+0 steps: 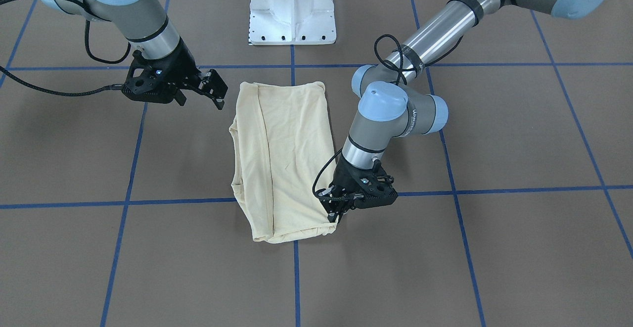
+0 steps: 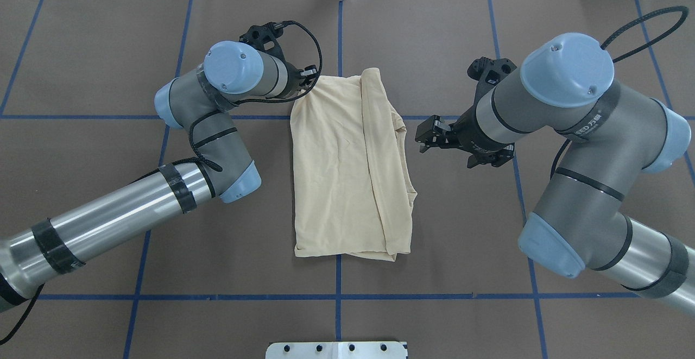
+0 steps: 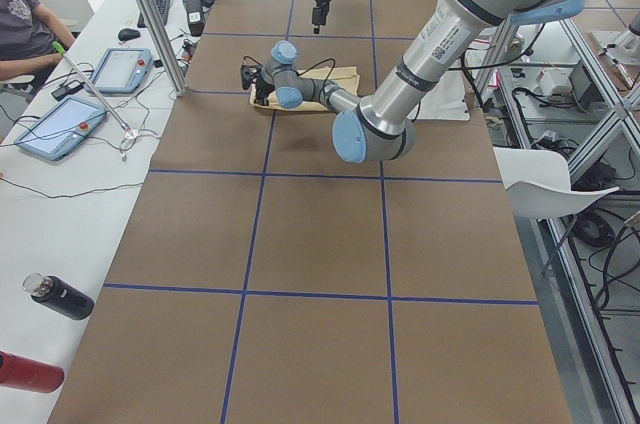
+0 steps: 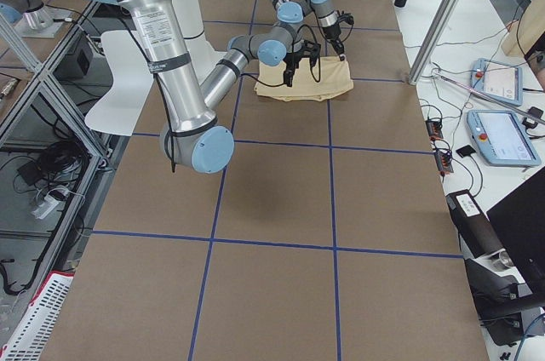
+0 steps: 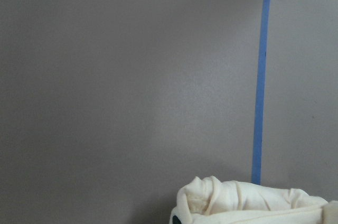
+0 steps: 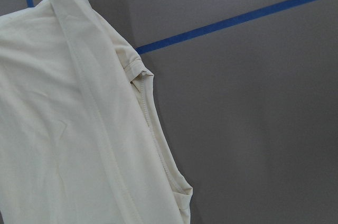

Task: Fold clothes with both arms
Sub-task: 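Release the shirt and move the left gripper to its near edge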

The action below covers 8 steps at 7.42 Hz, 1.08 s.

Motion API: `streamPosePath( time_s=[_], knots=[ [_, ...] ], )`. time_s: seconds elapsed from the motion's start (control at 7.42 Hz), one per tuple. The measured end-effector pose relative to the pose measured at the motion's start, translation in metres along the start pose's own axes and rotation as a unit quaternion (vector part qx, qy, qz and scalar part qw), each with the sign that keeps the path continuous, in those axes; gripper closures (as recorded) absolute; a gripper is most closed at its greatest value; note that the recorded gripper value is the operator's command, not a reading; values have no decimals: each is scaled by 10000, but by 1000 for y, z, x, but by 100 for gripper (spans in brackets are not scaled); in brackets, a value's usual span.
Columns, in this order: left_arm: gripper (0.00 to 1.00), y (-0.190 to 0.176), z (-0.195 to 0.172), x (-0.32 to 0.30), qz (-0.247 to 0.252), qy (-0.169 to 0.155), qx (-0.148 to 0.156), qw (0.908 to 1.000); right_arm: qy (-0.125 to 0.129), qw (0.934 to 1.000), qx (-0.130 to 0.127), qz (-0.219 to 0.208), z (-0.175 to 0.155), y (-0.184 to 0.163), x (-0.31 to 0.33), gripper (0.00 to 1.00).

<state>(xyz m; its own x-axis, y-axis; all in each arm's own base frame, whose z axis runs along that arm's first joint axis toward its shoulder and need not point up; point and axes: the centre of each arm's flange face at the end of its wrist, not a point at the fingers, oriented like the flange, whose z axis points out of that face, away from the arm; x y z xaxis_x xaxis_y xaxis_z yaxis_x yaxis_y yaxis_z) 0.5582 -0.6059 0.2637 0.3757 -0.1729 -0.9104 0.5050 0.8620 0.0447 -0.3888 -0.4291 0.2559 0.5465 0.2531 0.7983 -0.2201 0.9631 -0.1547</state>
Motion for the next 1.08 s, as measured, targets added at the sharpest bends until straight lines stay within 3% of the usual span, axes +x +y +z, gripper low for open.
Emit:
streamPosePath(
  time_s=[0.27,0.67,1.08],
  knots=[
    [1,-16,-10,-2,166,68,43,9998,54,10000,17,16,6,-2,2,0],
    [1,-9,-64,-50,217,337,-481,9980,175,9998,4,-52,27,8,-3,0],
    [1,35,-153,-71,21,456,-1084,9931,64,9998,47,-186,39,12,-9,0]
  ],
)
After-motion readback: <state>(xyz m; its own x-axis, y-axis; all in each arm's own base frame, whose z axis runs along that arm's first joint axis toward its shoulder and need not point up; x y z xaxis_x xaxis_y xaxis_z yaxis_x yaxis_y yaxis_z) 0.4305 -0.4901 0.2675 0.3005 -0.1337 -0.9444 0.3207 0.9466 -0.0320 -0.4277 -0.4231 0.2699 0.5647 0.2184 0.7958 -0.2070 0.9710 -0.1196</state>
